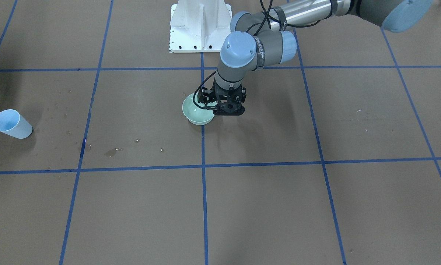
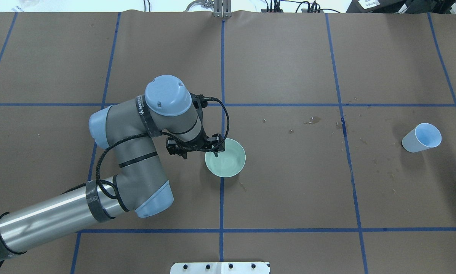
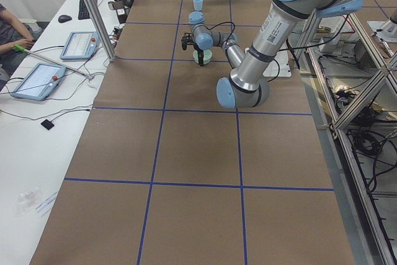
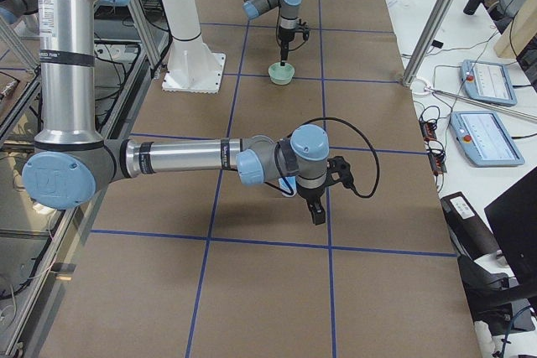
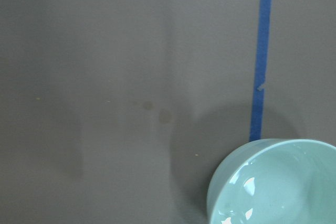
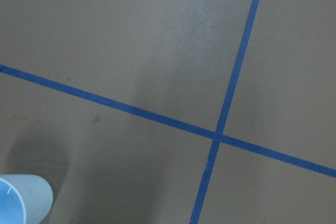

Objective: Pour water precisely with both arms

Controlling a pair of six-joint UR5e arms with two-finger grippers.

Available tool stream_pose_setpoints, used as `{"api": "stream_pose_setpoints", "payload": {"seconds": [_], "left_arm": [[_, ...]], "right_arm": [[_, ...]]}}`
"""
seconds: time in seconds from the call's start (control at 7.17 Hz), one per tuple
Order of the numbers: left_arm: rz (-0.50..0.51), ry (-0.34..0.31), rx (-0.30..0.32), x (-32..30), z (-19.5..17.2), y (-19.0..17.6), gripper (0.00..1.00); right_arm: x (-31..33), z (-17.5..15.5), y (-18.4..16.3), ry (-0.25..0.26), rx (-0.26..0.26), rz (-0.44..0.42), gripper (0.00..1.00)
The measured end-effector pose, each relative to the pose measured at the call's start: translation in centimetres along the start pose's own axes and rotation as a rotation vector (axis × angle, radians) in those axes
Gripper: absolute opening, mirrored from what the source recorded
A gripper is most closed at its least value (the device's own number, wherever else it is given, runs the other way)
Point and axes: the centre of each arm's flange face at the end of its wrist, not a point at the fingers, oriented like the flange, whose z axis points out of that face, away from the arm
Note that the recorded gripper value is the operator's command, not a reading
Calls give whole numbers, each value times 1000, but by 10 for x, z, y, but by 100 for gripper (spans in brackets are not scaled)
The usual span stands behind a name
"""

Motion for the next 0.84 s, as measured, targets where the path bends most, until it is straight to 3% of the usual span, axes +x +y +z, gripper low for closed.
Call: {"api": "stream_pose_setpoints", "payload": {"seconds": [0.14, 0.28, 0.84], "left_arm": [[-6, -5, -7, 2, 6, 2, 22], [-9, -8, -10, 3, 9, 3, 0], [-14, 6, -5, 4, -2, 1, 0]], "right_arm": [[-1, -5, -2, 0, -7, -2, 99], [-3, -7, -2, -2, -13, 1, 99], [-7, -11, -3, -10, -16, 3, 99]]}}
